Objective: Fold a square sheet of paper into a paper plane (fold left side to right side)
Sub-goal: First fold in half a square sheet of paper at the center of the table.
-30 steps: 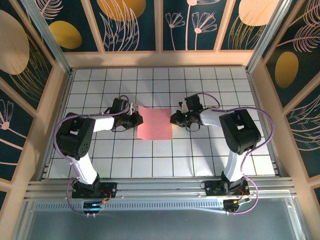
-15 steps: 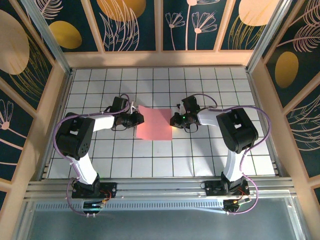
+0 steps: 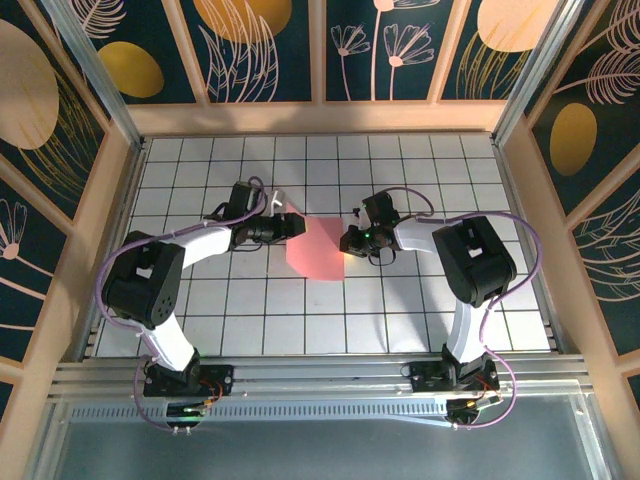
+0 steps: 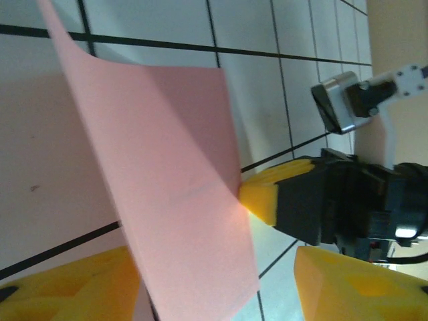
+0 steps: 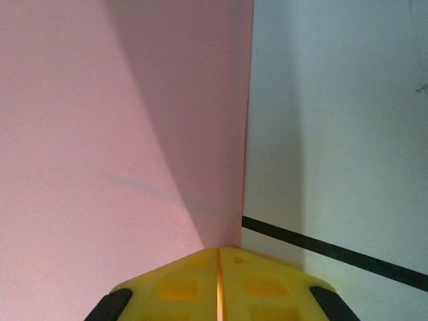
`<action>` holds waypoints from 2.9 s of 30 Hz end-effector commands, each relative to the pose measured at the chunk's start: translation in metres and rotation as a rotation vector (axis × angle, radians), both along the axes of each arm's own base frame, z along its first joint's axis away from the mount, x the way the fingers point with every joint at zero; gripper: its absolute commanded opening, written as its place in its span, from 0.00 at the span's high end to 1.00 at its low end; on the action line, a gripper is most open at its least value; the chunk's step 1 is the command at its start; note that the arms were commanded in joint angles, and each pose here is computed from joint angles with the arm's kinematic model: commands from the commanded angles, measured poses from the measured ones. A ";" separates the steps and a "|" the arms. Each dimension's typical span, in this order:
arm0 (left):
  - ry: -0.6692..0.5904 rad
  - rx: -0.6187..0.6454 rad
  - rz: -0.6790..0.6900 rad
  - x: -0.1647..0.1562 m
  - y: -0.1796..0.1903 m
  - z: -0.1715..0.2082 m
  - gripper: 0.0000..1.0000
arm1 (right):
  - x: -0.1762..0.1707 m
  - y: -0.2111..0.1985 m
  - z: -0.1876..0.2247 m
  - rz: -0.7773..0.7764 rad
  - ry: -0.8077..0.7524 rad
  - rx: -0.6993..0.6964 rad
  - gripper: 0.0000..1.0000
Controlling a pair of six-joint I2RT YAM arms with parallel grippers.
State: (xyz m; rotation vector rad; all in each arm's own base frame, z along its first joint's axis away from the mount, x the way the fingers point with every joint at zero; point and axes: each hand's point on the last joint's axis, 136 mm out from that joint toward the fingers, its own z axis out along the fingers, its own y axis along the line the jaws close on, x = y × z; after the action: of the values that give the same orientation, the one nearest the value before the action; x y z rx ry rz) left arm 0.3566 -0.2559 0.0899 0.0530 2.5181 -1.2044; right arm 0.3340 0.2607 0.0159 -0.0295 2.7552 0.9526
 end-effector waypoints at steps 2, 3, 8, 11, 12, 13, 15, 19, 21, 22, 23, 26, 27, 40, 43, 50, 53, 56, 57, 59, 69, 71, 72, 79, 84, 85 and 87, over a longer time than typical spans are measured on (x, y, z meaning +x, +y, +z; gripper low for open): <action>-0.013 -0.074 -0.059 0.000 -0.023 0.021 0.34 | -0.020 -0.014 -0.032 0.003 0.066 -0.116 0.90; -0.011 -0.080 -0.066 0.000 -0.027 0.020 0.34 | -0.020 -0.014 -0.032 0.004 0.064 -0.115 0.90; -0.010 -0.111 -0.098 0.000 -0.044 0.019 0.28 | -0.021 -0.011 -0.032 0.010 0.065 -0.109 0.90; -0.005 -0.129 -0.118 0.000 -0.055 0.017 0.27 | -0.021 -0.009 -0.031 0.011 0.063 -0.102 0.90; 0.003 -0.128 -0.123 0.000 -0.057 0.014 0.27 | -0.021 -0.008 -0.032 0.012 0.064 -0.099 0.90; 0.006 -0.125 -0.128 0.000 -0.059 0.011 0.27 | -0.021 -0.007 -0.032 0.013 0.064 -0.097 0.90; 0.015 -0.119 -0.128 0.001 -0.062 0.006 0.28 | -0.021 -0.006 -0.030 0.013 0.061 -0.091 0.90; 0.020 -0.102 -0.117 0.003 -0.061 -0.002 0.30 | -0.021 -0.005 -0.029 0.017 0.059 -0.087 0.90; 0.021 -0.093 -0.111 0.003 -0.060 -0.004 0.36 | -0.020 -0.005 -0.028 0.016 0.057 -0.088 0.90; 0.022 -0.090 -0.109 0.004 -0.059 -0.005 0.40 | -0.020 -0.005 -0.029 0.017 0.058 -0.089 0.90; 0.026 -0.085 -0.108 0.003 -0.059 -0.008 0.45 | -0.020 -0.005 -0.028 0.017 0.056 -0.089 0.90; 0.029 -0.064 -0.108 0.003 -0.058 -0.012 0.58 | -0.020 -0.004 -0.026 0.017 0.052 -0.087 0.90; 0.030 -0.058 -0.107 0.003 -0.057 -0.013 0.62 | -0.019 -0.003 -0.026 0.018 0.050 -0.085 0.90; 0.044 -0.026 -0.084 0.003 -0.052 -0.023 0.91 | -0.019 0.000 -0.023 0.023 0.043 -0.080 0.90; 0.046 -0.017 -0.078 0.004 -0.051 -0.025 0.96 | -0.018 0.001 -0.020 0.023 0.037 -0.075 0.90; 0.056 0.008 -0.063 0.005 -0.048 -0.031 1.00 | -0.012 0.005 -0.009 0.016 0.008 -0.049 0.90; 0.060 0.018 -0.061 0.004 -0.047 -0.033 1.00 | -0.008 0.007 0.001 0.009 -0.017 -0.031 0.90; 0.065 0.021 -0.062 0.004 -0.046 -0.035 1.00 | -0.003 0.008 0.013 -0.005 -0.049 -0.012 0.89; 0.065 0.020 -0.062 0.003 -0.046 -0.035 1.00 | -0.001 0.007 0.018 -0.012 -0.060 -0.010 0.89; 0.065 0.021 -0.064 0.003 -0.047 -0.035 1.00 | 0.003 0.000 0.024 -0.033 -0.078 -0.026 0.88; 0.061 0.012 -0.076 0.001 -0.048 -0.032 1.00 | -0.001 -0.008 0.070 0.017 -0.148 0.168 0.59; 0.063 0.011 -0.078 0.001 -0.048 -0.032 1.00 | -0.005 0.001 0.078 0.048 -0.148 0.249 0.51; 0.064 0.010 -0.080 0.000 -0.048 -0.032 1.00 | -0.007 0.006 0.081 0.062 -0.147 0.287 0.47; 0.065 0.009 -0.087 -0.002 -0.048 -0.032 1.00 | -0.001 0.024 0.073 0.097 -0.119 0.374 0.42; 0.065 0.008 -0.087 -0.002 -0.048 -0.033 1.00 | 0.003 0.038 0.057 0.132 -0.083 0.365 0.45; 0.065 0.007 -0.088 -0.003 -0.048 -0.032 1.00 | 0.003 0.040 0.055 0.137 -0.077 0.366 0.46; 0.065 0.007 -0.088 -0.003 -0.048 -0.032 1.00 | 0.003 0.044 0.054 0.147 -0.076 0.370 0.50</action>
State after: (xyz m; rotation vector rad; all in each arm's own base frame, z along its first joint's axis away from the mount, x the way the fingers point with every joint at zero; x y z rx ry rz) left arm 0.3584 -0.2997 0.0566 0.0921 2.5952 -1.2310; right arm 0.3337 0.2908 0.0599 -0.1433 2.5348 1.3954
